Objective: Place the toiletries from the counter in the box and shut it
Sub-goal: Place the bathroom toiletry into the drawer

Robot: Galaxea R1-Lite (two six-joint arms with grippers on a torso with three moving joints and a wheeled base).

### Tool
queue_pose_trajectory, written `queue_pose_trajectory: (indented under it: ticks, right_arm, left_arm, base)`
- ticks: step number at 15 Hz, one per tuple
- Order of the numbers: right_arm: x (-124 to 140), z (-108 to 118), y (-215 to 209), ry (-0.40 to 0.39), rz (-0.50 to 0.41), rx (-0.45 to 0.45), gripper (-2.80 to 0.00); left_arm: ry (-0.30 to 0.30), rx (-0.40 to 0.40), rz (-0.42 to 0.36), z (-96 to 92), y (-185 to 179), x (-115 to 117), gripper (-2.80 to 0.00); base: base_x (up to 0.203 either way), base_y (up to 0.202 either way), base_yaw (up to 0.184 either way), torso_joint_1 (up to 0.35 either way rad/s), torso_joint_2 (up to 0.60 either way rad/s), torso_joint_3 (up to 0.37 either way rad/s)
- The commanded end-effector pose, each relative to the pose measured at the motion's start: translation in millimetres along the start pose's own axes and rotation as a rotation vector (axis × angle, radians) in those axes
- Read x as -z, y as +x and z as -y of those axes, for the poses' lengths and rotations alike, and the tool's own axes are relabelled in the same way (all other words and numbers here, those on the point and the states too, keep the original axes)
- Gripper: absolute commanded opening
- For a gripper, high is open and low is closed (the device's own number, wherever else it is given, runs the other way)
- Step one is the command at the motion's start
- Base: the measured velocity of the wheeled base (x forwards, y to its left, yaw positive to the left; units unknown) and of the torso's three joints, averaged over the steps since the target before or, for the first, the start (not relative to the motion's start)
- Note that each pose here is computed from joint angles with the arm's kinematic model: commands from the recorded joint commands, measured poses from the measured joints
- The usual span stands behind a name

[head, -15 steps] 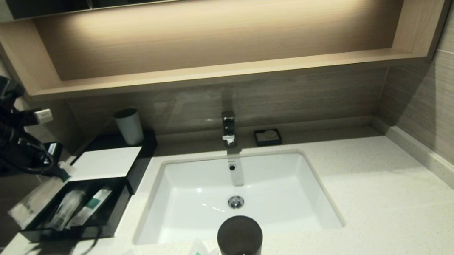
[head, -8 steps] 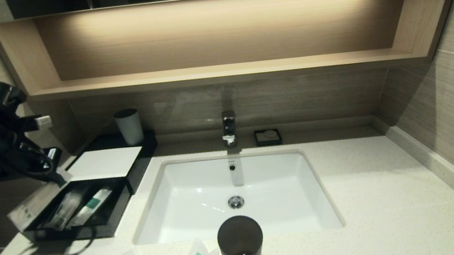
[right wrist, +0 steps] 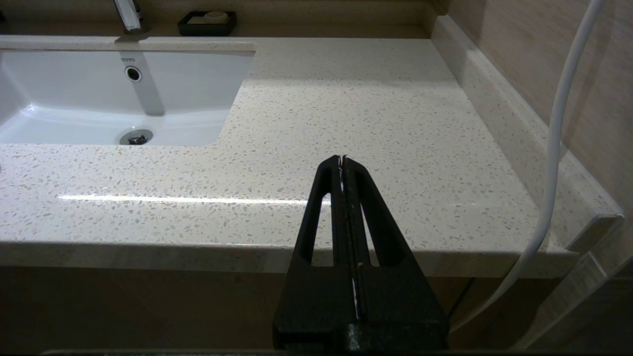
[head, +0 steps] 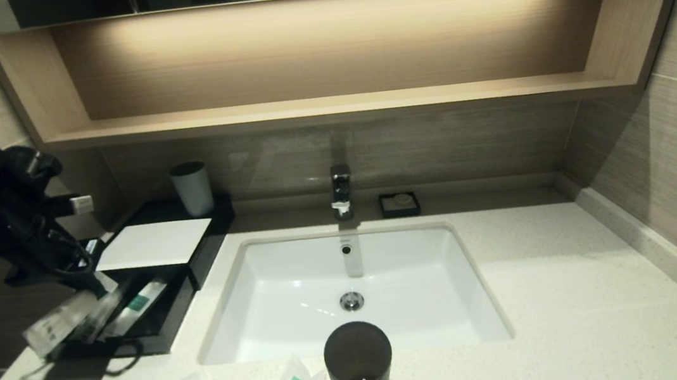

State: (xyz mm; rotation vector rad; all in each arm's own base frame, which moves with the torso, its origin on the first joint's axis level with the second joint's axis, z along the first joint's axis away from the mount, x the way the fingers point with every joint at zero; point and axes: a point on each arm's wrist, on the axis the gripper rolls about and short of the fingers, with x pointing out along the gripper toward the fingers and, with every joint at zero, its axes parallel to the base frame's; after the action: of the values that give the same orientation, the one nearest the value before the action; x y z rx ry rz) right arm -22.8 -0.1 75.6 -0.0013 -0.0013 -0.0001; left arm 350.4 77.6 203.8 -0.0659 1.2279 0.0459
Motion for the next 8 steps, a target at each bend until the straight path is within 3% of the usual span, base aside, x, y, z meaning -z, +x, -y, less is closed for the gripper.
queue_pose_trajectory:
  ticks: [1,8]
  right_arm:
    - [0,0,0,0.000,-0.001,0.000,-2.80]
    - [0,0,0,0.000,0.000,0.000,-2.80]
  left_arm:
    - [-0.005,-0.003,-0.037,-3.2,14,-2,-2.80]
    - [-0.007,-0.010,-0.046,-7.4,30,-11,-2.80]
  base:
    - [0.000,0.000,0.000,0.000,0.00,0.000]
    - [0.000,0.000,0.000,0.000,0.00,0.000]
